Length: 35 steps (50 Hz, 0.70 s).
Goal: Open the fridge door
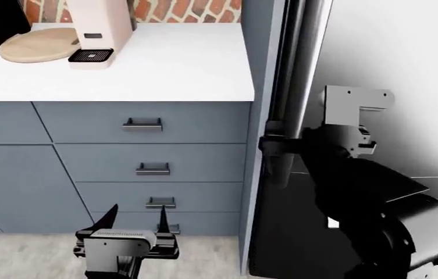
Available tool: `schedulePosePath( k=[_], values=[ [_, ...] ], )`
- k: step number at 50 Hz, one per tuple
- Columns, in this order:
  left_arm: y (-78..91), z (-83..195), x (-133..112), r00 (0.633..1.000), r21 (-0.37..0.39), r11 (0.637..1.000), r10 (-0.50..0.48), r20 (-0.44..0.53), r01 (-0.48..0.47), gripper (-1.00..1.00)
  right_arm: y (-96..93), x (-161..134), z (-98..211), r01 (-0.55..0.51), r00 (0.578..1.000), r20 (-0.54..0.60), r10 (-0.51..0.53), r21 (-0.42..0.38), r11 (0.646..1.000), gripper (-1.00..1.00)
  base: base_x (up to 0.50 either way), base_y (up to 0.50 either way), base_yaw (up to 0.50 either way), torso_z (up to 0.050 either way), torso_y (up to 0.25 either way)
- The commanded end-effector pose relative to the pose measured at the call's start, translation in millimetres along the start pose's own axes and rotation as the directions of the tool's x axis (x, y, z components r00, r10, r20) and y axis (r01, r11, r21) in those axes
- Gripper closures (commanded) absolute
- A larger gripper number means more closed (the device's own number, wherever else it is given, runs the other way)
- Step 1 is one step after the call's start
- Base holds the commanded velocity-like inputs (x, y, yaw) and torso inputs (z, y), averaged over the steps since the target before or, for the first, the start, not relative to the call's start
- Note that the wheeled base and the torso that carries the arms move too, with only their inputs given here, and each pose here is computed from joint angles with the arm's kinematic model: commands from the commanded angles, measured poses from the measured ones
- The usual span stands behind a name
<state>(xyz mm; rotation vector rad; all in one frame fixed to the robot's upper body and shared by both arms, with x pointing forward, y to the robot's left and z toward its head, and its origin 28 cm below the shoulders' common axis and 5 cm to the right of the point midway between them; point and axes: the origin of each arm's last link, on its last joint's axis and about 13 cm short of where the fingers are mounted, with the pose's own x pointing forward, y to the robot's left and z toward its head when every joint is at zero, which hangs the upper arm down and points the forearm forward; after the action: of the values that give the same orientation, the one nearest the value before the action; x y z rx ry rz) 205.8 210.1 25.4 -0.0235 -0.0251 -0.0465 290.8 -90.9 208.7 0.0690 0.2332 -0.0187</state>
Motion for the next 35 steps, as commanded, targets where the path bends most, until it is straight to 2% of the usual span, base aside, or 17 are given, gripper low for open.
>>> schedulePosePath(
  k=[1, 13, 32, 33, 35],
  values=[
    [1.0, 2, 0, 1.0, -0.006, 1.0, -0.001, 0.001, 0.001, -1.0, 4.4, 24, 22, 0.032, 0.999, -0.037, -0.033, -0.032, 0.999, -1.0, 0.0, 0.0, 0.0, 0.0, 0.0],
    [1.6, 4, -1, 1.0, -0.014, 1.0, -0.004, 0.006, 0.004, -1.0, 5.3, 46, 28, 0.068, 0.996, -0.049, -0.072, -0.065, 0.996, -1.0, 0.0, 0.0, 0.0, 0.0, 0.0],
    [3.2, 7, 0, 1.0, -0.023, 1.0, -0.001, 0.012, 0.001, -1.0, 0.1, 68, 22, 0.079, 0.994, -0.075, -0.083, -0.059, 0.995, -1.0, 0.0, 0.0, 0.0, 0.0, 0.0],
    [3.3, 8, 0, 1.0, -0.023, 1.0, 0.0, 0.012, 0.001, -1.0, 0.0, 68, 22, 0.076, 0.995, -0.065, -0.081, -0.067, 0.995, 1.0, 0.0, 0.0, 0.0, 0.0, 0.0],
    [3.5, 8, 0, 1.0, -0.024, 1.0, 0.0, 0.013, 0.0, -1.0, -0.1, 67, 22, 0.073, 0.995, -0.056, -0.077, -0.069, 0.995, 1.0, 0.0, 0.0, 0.0, 0.0, 0.0]
  ],
)
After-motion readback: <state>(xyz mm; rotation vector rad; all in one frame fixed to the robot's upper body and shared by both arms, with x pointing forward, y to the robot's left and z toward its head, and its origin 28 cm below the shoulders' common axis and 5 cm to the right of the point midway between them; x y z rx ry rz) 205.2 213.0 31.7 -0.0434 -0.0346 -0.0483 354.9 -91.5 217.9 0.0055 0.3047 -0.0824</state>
